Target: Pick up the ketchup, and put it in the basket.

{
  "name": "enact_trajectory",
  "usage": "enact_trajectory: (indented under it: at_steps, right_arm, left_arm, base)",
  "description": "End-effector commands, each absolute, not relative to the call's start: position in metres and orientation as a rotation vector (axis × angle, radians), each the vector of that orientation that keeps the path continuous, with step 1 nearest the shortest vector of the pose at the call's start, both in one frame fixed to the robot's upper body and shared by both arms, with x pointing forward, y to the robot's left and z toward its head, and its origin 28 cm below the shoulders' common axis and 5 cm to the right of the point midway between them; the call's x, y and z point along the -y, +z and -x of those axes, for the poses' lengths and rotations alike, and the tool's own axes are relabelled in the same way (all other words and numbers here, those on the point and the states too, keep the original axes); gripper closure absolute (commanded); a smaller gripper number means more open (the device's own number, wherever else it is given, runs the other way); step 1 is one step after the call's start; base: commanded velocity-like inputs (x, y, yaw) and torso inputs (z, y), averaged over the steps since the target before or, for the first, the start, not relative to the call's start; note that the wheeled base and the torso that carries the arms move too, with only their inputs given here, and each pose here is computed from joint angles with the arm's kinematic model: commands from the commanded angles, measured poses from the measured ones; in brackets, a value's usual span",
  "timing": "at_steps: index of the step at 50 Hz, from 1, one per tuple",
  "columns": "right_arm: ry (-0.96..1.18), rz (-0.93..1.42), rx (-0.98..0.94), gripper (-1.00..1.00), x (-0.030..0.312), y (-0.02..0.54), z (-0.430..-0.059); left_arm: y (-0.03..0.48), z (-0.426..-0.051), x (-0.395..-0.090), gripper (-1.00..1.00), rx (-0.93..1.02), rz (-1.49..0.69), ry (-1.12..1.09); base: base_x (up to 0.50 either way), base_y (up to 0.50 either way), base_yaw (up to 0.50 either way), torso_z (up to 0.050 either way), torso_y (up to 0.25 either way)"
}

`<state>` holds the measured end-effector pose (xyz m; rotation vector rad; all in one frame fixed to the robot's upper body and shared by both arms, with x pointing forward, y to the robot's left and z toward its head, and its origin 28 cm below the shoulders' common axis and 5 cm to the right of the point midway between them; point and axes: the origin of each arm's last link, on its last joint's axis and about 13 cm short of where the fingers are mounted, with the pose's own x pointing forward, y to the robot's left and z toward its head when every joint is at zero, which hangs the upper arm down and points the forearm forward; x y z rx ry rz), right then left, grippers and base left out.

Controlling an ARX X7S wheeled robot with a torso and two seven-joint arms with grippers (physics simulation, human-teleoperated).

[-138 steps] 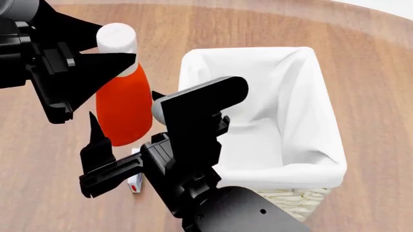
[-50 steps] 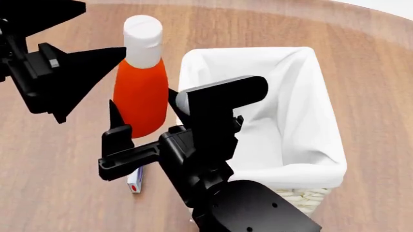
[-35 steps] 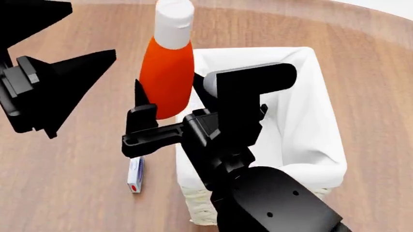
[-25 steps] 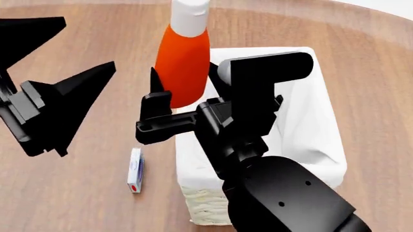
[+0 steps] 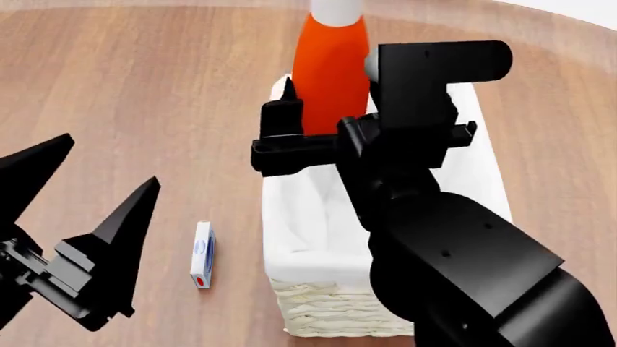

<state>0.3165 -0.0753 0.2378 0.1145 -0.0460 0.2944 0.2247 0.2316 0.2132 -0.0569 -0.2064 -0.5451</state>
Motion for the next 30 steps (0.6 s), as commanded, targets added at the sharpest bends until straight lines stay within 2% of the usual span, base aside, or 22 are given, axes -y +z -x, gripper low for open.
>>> enact_trajectory:
  at_steps: [1, 7, 21, 30]
  right_arm:
    - [0.214, -0.076, -0.002, 1.0, 0.073, 0.244, -0.327]
    - [0.13, -0.014, -0.005, 1.0, 0.066, 0.246, -0.339]
    - [0.009, -0.021, -0.263, 1.0, 0.059, 0.255, -0.353]
    - [0.019, -0.098, -0.41, 1.0, 0.054, 0.264, -0.358]
  left_arm:
    - [0.172, -0.205, -0.231, -1.0, 0.218, 0.158, -0.458]
    - [0.163, -0.203, -0.229, -1.0, 0.215, 0.183, -0.451]
    - [0.164, -0.194, -0.228, -1.0, 0.243, 0.208, -0.448]
    - [0.162, -0.193, -0.229, -1.0, 0.247, 0.22, -0.445]
  base:
    - [0.0, 0.0, 0.0, 0.0, 0.0]
    - [0.0, 0.0, 0.0, 0.0, 0.0]
    - [0.0, 0.0, 0.0, 0.0, 0.001]
    - [0.0, 0.0, 0.0, 0.0, 0.0]
